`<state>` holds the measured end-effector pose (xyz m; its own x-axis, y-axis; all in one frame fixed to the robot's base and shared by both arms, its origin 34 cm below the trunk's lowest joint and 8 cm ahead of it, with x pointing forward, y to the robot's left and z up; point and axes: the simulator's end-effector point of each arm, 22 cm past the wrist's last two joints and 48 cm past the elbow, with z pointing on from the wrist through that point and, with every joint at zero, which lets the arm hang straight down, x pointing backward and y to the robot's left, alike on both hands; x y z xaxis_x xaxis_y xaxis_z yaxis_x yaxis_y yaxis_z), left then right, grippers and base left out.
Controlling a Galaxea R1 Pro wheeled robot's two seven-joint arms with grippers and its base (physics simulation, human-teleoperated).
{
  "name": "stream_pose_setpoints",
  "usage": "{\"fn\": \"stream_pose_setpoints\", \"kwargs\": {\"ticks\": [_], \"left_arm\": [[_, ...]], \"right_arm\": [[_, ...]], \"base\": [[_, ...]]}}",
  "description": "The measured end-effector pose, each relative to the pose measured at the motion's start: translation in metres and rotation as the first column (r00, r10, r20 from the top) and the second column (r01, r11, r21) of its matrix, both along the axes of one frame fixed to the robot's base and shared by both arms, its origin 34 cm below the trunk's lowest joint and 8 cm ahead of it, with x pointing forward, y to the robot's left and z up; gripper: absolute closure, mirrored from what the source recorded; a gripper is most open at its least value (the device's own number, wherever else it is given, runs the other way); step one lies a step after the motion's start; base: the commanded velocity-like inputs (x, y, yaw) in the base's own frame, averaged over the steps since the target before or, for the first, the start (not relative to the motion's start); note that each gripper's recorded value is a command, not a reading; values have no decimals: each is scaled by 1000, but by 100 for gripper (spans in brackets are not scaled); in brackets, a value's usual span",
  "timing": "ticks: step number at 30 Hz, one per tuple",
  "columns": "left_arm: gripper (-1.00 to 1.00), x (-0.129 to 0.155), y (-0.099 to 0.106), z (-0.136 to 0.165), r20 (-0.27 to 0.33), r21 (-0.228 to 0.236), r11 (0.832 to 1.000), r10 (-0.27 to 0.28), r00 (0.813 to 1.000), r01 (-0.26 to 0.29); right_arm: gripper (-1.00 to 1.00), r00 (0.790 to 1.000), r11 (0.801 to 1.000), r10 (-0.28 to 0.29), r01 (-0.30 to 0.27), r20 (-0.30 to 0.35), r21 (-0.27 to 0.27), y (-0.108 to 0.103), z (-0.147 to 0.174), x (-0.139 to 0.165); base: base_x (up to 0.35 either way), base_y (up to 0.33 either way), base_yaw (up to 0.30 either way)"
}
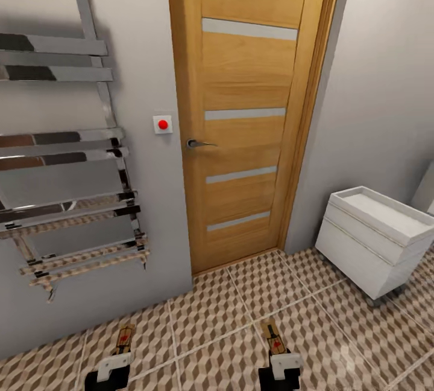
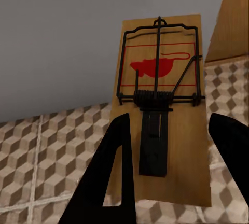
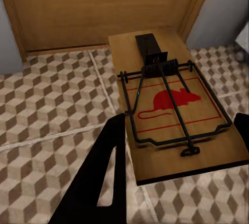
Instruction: Take the four mousetraps from the cabinet in the bathroom and place them on the bathroom floor. Make sure all four end up on the same floor surface, and ensure that at least two of them are either under or directly next to the same bathroom sink.
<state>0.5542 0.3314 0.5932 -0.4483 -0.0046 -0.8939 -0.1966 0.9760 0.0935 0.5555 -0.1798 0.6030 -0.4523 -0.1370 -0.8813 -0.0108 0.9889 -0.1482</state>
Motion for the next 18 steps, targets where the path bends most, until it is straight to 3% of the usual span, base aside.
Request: {"fn": "stream_pose_setpoints", "kwargs": {"ticks": [18], "left_arm": [[100,0,0,0,0,0,1000,0,1000,0]], "right_arm": [[100,1000,1000,0,0,0,0,0,0,0]], "base": [[0,-105,-295]]}}
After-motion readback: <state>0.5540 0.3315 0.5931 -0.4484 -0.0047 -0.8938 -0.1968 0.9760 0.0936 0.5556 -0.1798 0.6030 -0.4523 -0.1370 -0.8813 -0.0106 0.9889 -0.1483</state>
